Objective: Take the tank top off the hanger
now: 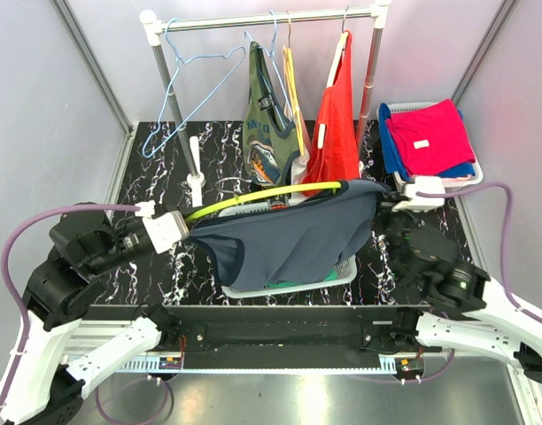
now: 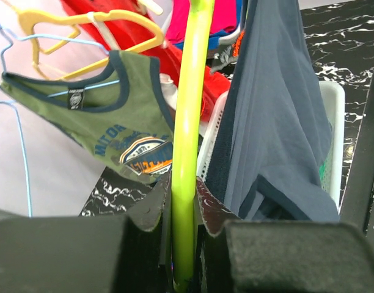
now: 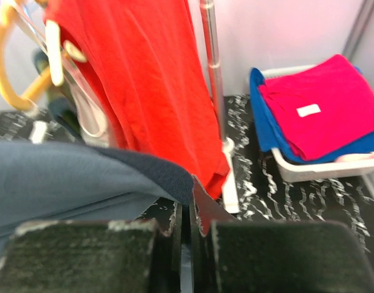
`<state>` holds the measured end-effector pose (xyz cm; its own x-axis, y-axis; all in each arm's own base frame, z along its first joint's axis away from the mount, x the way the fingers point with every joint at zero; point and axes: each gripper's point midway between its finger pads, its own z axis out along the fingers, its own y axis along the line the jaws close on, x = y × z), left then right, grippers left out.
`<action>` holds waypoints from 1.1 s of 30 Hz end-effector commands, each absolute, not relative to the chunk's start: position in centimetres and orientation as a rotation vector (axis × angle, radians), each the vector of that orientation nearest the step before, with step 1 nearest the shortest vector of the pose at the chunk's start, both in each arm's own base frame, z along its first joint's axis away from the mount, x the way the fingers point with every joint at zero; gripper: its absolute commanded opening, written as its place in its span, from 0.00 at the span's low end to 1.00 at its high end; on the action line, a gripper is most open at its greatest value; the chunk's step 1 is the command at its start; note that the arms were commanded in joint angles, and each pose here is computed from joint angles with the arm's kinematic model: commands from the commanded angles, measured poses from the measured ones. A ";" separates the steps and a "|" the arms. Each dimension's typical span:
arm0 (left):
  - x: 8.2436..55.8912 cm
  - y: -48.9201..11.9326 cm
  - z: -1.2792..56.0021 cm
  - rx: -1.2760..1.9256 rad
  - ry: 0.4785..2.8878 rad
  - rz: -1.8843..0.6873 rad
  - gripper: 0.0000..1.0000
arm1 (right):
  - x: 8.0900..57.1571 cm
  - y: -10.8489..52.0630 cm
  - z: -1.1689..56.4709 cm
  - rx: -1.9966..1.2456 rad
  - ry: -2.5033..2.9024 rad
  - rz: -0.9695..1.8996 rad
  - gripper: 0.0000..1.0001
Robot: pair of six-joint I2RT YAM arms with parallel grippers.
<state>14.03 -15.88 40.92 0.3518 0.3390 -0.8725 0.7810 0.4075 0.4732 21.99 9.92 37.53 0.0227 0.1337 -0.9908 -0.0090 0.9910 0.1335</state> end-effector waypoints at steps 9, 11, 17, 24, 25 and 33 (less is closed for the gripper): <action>12.6 -10.9 46.6 0.978 1.153 -0.203 0.00 | 19.2 -0.9 38.8 0.452 1.482 -0.128 0.00; 12.7 -11.5 46.6 0.969 1.157 -0.246 0.00 | 20.6 2.1 38.2 0.376 1.504 -0.101 0.02; 13.0 -12.4 47.7 0.935 1.156 -0.309 0.00 | 24.5 11.7 33.9 0.155 1.724 -0.021 0.07; 12.1 -11.6 49.1 0.897 1.127 -0.311 0.00 | 28.0 13.1 26.8 0.199 1.943 0.030 0.00; 12.1 -11.7 49.0 0.901 1.126 -0.312 0.00 | 28.0 13.2 26.5 0.191 1.945 0.034 0.00; 12.2 -12.0 49.4 0.884 1.114 -0.330 0.00 | 26.8 11.5 28.0 0.167 1.908 0.031 0.03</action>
<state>14.26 -13.48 40.89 0.2206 0.3649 -0.9046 0.7477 0.5323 0.3970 27.53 16.28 29.54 -0.3159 0.2194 -0.9231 -0.0214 0.9710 0.2381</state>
